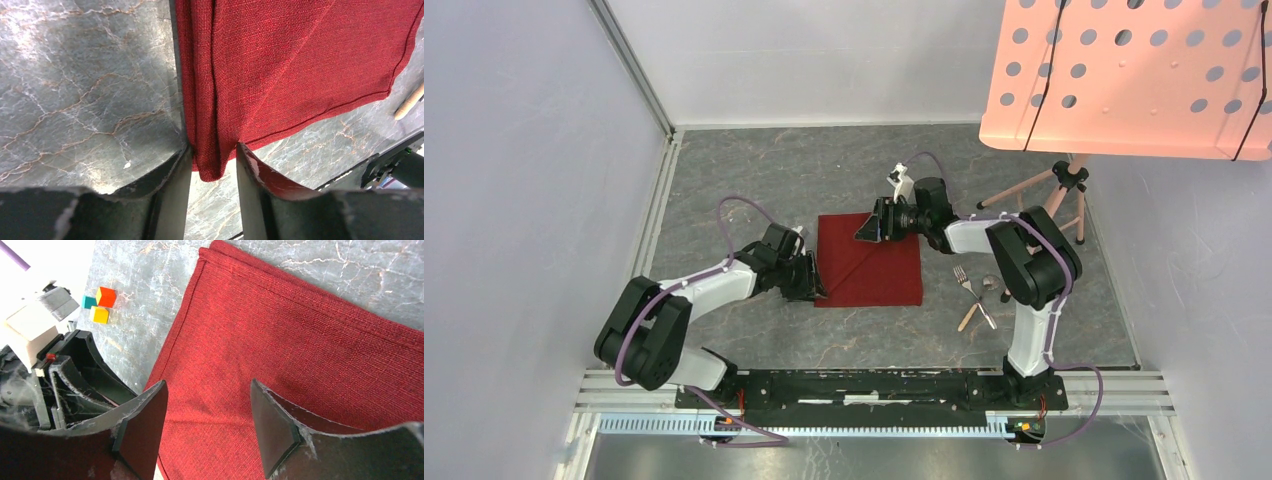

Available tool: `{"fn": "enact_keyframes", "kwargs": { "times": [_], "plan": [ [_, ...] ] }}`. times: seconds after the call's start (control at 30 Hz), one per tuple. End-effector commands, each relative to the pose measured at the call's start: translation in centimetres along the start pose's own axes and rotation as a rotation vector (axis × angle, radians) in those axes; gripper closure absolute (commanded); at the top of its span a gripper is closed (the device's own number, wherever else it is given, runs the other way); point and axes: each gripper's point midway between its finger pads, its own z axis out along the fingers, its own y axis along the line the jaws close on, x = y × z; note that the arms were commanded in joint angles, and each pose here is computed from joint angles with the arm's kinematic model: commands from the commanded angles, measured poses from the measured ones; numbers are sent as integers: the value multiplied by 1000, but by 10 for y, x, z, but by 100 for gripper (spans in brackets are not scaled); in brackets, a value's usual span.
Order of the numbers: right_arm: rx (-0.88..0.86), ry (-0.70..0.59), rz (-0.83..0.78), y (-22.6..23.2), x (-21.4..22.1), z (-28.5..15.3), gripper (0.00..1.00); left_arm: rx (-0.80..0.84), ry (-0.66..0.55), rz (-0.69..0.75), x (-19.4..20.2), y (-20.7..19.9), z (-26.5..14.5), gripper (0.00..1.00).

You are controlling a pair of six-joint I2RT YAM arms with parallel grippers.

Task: Fold the napkin into a case and place the utensils inside
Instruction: Smooth out the upper triangle-folded napkin at the center of the board.

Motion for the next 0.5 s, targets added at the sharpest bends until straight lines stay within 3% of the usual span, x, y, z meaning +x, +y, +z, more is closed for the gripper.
{"fn": "enact_keyframes", "kwargs": {
  "times": [0.0, 0.3, 0.47],
  "plan": [
    [22, -37, -96, 14, -18, -16, 32, -32, 3, 26, 10, 16, 10, 57],
    [88, -50, -72, -22, -18, -24, 35, -13, 51, 9, 29, 23, 18, 66],
    [141, -4, -111, -40, -17, -14, 36, 114, 85, -79, 49, 9, 26, 67]
  ]
}}
